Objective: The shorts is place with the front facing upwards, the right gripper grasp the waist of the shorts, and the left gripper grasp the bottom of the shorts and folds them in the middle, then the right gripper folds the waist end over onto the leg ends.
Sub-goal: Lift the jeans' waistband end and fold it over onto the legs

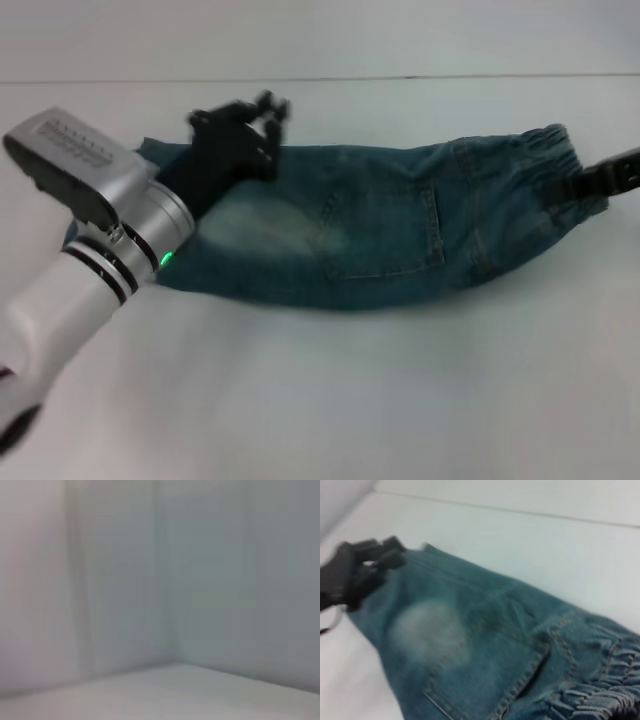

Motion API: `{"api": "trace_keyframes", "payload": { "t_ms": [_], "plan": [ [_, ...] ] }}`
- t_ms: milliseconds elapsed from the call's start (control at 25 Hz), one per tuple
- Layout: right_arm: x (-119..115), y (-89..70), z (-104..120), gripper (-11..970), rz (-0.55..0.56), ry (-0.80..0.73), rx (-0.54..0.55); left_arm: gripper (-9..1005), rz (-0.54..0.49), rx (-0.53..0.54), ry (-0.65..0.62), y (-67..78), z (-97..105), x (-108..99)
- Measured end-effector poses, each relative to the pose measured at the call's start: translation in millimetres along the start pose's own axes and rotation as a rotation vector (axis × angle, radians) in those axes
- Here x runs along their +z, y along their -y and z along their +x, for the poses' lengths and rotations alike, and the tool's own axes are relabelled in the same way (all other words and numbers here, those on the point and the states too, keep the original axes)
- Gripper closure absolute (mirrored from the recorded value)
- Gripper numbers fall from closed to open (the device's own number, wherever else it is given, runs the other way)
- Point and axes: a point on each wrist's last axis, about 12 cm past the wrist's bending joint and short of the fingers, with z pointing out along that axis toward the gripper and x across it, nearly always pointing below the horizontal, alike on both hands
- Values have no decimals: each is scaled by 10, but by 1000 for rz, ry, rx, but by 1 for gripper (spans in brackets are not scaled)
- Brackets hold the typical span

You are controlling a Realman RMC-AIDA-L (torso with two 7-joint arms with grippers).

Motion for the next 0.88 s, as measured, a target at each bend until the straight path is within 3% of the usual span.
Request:
{"api": "trace_keyframes", "payload": {
  "t_ms": [80, 160, 320, 520, 720, 880],
  "plan": [
    [-101, -39, -36, 871, -50, 30, -4, 707, -110, 61, -2, 43, 50, -15],
    [-187, -79, -66, 871, -88, 56, -14, 782, -140, 134, -30, 127, 94, -12],
    [-299, -135, -146, 869, -102, 80, -35, 931, -58, 214, -106, 346, 200, -10],
    [-372, -252, -274, 871, -152, 95, -68, 995, 2, 190, -145, 535, 278, -54],
    [-473, -385, -429, 870, -168, 113, -110, 996, 30, 141, -203, 687, 350, -80],
    [-475, -458, -542, 870, -170, 114, -140, 995, 99, 105, -244, 894, 376, -63]
  ]
}}
